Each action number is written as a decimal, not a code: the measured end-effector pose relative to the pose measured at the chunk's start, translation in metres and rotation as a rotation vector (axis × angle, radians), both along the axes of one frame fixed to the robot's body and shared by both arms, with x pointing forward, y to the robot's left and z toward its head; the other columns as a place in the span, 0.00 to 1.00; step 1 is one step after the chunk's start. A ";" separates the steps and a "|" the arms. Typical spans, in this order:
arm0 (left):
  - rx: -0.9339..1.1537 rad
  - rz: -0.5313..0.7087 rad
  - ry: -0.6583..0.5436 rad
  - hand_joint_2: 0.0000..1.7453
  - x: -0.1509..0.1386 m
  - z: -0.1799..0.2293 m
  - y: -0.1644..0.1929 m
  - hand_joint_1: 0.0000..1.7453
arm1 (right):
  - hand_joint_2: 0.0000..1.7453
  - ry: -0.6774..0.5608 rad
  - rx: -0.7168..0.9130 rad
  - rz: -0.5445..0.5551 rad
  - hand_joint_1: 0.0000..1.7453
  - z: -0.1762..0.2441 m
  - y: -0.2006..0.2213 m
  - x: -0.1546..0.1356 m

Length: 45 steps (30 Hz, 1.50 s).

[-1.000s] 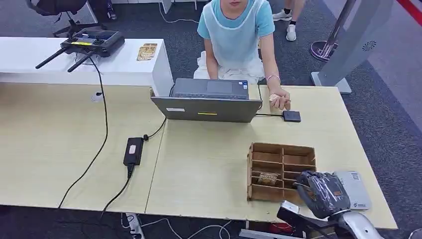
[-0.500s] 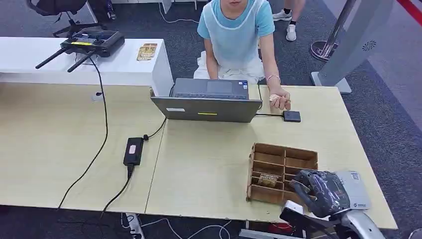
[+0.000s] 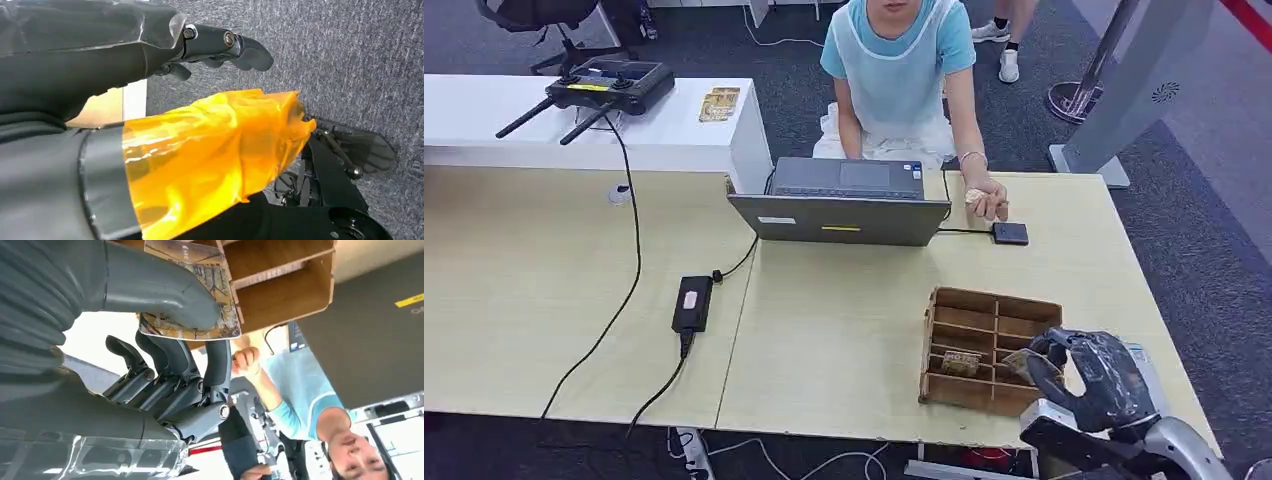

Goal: Pass the card to the sensor for recognition and then transmit it.

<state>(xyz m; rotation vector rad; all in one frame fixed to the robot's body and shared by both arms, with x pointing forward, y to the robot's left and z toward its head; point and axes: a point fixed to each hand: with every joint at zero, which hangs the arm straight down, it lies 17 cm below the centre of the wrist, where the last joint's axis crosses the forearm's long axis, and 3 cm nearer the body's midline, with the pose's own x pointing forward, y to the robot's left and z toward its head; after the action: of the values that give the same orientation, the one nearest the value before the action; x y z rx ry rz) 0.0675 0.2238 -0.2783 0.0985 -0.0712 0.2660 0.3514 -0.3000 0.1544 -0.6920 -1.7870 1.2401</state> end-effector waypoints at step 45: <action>0.018 -0.415 -0.035 0.00 0.013 0.003 -0.014 0.00 | 1.00 -0.174 0.077 -0.135 1.00 0.294 0.052 0.238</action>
<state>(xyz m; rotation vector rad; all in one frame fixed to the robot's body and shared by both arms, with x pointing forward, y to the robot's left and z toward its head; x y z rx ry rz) 0.0805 0.2094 -0.2752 0.0949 -0.1265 -0.1473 0.5893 -0.2475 0.4480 -0.8835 -1.8845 1.0419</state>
